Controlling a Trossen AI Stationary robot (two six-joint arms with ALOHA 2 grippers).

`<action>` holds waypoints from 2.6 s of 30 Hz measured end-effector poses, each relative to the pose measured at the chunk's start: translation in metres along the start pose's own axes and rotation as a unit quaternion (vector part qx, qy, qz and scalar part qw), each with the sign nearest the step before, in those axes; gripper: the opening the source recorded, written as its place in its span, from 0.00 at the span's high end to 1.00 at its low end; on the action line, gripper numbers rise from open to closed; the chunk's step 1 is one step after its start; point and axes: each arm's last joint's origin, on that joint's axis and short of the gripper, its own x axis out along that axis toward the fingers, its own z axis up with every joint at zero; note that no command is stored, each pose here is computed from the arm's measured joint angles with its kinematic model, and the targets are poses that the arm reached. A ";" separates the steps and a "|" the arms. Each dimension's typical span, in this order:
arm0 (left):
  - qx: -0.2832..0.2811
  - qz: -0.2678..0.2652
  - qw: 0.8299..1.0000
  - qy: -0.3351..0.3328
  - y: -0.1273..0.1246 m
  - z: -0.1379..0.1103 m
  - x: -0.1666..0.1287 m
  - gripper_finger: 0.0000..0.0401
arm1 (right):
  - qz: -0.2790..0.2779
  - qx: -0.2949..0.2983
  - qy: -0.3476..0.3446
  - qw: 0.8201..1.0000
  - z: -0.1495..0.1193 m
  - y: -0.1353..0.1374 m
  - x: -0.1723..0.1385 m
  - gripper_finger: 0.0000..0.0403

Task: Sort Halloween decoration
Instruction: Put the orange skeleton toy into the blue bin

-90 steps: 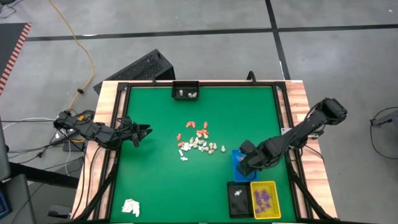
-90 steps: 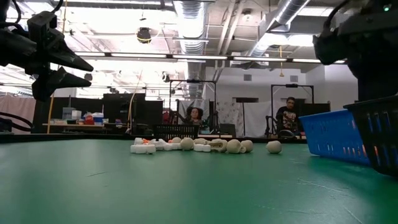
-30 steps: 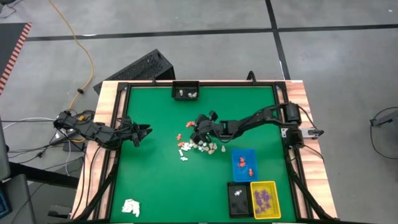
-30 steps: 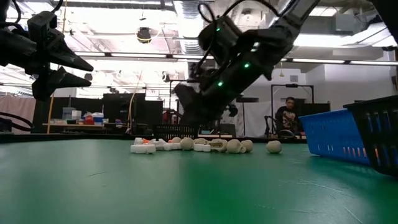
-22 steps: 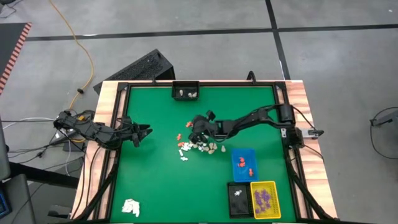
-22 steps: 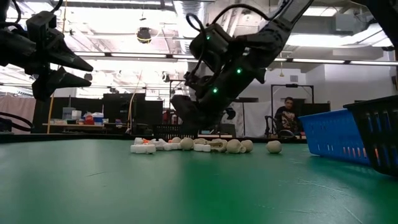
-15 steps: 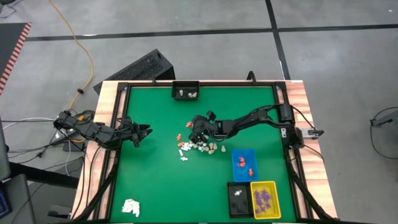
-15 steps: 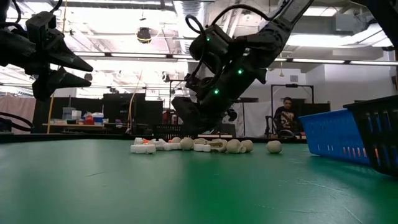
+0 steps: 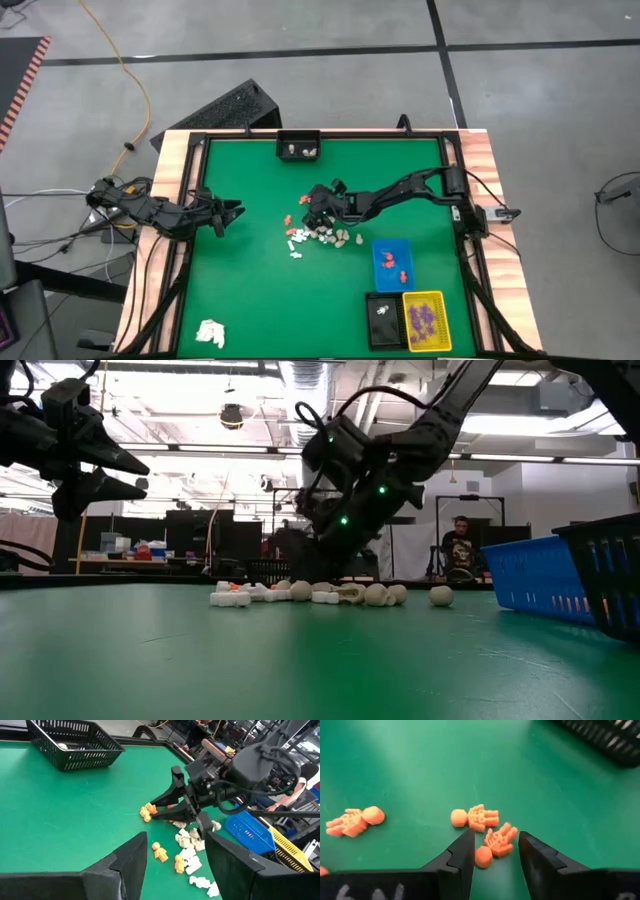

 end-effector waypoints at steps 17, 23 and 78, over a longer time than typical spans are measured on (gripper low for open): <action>0.001 0.002 1.000 0.000 0.000 0.000 0.000 0.53 | -0.015 0.015 0.018 1.000 -0.007 -0.002 0.004 0.83; 0.001 0.002 1.000 0.000 0.000 0.000 0.000 0.53 | -0.016 0.014 0.019 1.000 -0.007 -0.002 0.004 0.97; -0.021 0.002 1.000 0.000 0.000 0.000 0.000 0.53 | 0.225 0.047 0.115 0.966 0.021 0.035 -0.283 0.99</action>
